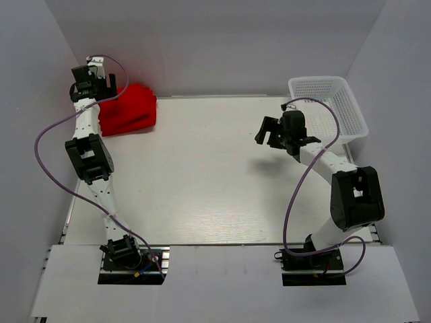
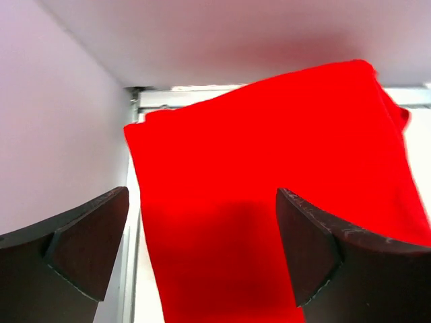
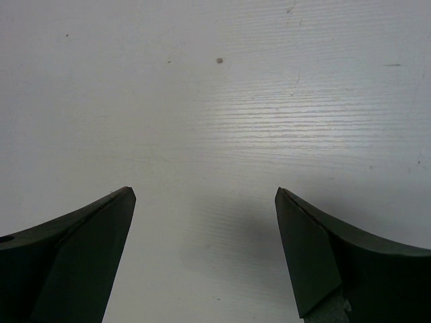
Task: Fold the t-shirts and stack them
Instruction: Put the neatly folded tshirt into the corner of the board with the left arm
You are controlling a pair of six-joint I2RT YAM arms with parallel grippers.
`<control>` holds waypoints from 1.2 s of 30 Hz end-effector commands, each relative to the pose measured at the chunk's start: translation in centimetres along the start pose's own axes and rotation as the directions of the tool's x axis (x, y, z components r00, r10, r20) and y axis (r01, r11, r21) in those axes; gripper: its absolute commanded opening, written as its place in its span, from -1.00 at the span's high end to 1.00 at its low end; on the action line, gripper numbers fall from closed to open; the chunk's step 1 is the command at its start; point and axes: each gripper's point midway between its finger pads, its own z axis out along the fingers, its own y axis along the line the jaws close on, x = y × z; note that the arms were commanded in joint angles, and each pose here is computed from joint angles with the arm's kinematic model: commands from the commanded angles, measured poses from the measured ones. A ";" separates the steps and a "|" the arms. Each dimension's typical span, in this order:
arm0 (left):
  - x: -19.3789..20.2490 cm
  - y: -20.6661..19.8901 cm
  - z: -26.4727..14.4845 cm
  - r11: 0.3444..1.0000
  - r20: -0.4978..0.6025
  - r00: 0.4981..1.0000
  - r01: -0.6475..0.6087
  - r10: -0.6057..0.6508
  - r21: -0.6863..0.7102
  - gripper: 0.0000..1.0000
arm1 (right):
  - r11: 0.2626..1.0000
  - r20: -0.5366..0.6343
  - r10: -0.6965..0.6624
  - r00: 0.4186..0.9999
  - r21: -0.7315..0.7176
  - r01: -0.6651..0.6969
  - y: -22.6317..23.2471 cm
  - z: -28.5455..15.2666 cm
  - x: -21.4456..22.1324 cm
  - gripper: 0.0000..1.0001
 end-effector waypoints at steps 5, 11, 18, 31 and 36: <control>-4.0 3.1 -1.7 0.985 0.102 0.992 0.083 -0.068 -0.152 -1.00 | 1.000 0.026 -0.018 1.000 -0.016 0.018 1.2 -0.4 -1.6 -0.81; -4.1 -0.5 -2.3 0.998 0.068 0.997 0.039 -0.035 -0.051 -1.00 | 0.999 0.026 -0.032 0.999 -0.028 0.032 1.4 -0.8 -1.2 -0.81; -6.7 -11.5 -5.9 0.980 0.050 0.995 0.074 -0.085 0.186 -1.00 | 0.995 0.023 -0.064 0.998 -0.069 0.065 2.0 -1.7 -0.6 -0.81; 4.8 -29.0 -22.1 0.963 -0.086 0.986 0.161 -0.145 0.217 -1.00 | 0.982 -0.024 -0.095 0.995 -0.166 0.090 2.1 -4.8 4.2 -0.81; 7.4 -29.8 -27.3 0.970 -0.084 0.986 0.161 -0.147 0.183 -1.00 | 0.983 -0.011 -0.071 0.997 -0.168 0.068 1.6 -6.3 5.3 -0.81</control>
